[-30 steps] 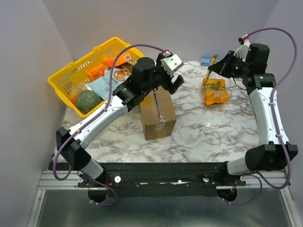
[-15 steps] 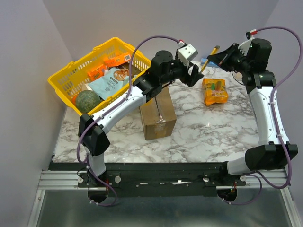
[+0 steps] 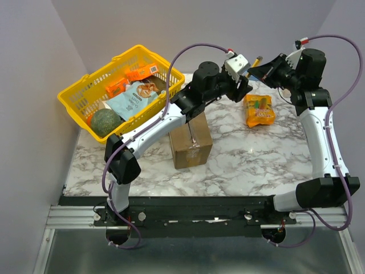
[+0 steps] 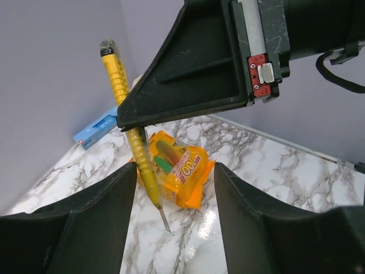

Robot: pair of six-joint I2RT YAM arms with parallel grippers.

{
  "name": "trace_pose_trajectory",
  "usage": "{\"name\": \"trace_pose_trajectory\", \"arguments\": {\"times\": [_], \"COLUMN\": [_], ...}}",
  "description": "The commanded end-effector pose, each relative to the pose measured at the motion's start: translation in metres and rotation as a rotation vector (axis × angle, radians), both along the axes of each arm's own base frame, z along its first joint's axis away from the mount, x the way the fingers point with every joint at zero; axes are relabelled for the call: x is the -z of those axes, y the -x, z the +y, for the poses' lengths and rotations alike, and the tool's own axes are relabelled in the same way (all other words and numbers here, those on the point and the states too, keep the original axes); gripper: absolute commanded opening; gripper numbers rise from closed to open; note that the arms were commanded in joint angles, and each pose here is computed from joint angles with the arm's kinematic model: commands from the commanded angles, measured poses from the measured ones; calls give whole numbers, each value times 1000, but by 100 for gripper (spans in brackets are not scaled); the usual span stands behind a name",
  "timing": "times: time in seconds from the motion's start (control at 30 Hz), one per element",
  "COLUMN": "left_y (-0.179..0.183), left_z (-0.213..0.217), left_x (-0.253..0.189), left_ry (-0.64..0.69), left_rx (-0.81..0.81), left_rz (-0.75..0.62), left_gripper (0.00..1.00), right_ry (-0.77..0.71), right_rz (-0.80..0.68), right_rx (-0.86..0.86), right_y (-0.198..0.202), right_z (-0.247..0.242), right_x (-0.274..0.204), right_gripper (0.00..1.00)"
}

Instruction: Unpack the express box

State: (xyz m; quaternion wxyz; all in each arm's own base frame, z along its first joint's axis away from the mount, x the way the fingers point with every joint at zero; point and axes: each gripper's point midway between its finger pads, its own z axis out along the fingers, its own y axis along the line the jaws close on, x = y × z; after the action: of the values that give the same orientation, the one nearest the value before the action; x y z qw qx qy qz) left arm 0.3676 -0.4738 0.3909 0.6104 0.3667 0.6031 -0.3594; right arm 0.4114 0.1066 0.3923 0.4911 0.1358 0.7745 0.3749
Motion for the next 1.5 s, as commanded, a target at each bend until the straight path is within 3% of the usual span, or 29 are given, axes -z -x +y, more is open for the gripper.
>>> {"name": "trace_pose_trajectory", "arguments": {"times": [0.0, 0.27, 0.57, 0.77, 0.8, 0.83, 0.9, 0.93, 0.97, 1.0, 1.07, 1.1, 1.17, 1.2, 1.3, 1.37, 1.4, 1.47], "left_y": [-14, -31, -27, -16, -15, -15, -12, -15, -9, -3, -7, 10, 12, 33, 55, 73, 82, 90], "left_z": [4, 15, 10, 9, 12, 15, 24, 32, 33, 42, 63, 67, 90, 97, 125, 133, 141, 146], "left_x": [-8, -2, 7, 26, 27, 34, 26, 31, 30, 21, 26, 12, 21, 13, 25, 28, 40, 42], "left_ry": [6, -33, -56, -133, -144, -159, -155, -164, -161, -149, -136, -100, -100, -94, -159, -194, -229, -258], "left_rx": [-86, -185, -150, -84, -78, -75, -80, -84, -38, -5, 29, 129, 190, 293, 390, 485, 513, 535], "left_rz": [-37, -72, -68, -54, -49, -39, -46, -36, -33, -35, 6, -4, 16, -12, -66, -113, -52, -55], "left_gripper": [58, 49, 38, 14, 2, 0, 0, 0, 0, 0, 0, 0, 0, 0, 0, 0, 0, 0], "right_ry": [-19, -18, -22, -19, -17, -16, 18, 48, 81, 146, 195, 264, 372, 457, 607, 636, 639, 595], "right_rz": [-40, -41, -29, -24, -25, -28, -62, -71, -107, -164, -230, -296, -397, -467, -707, -788, -864, -861], "right_rx": [-34, -54, -72, -69, -70, -75, -107, -120, -126, -190, -263, -331, -332, -384, -563, -692, -777, -857], "right_y": [12, 19, 24, 26, 26, 27, 30, 33, 36, 44, 57, 65, 77, 81, 107, 122, 132, 137], "right_z": [8, 14, 20, 20, 19, 20, 22, 21, 18, 19, 17, 21, 10, 11, 25, 34, 42, 48], "right_x": [-13, -12, -7, -3, -4, -4, -8, -9, -20, -25, -32, -32, -39, -32, -36, -26, -25, -15], "right_gripper": [1, 1, 1, 1, 1, 1, 11, 22, 42, 51, 61, 61, 63, 64, 68, 68, 67, 67]}}
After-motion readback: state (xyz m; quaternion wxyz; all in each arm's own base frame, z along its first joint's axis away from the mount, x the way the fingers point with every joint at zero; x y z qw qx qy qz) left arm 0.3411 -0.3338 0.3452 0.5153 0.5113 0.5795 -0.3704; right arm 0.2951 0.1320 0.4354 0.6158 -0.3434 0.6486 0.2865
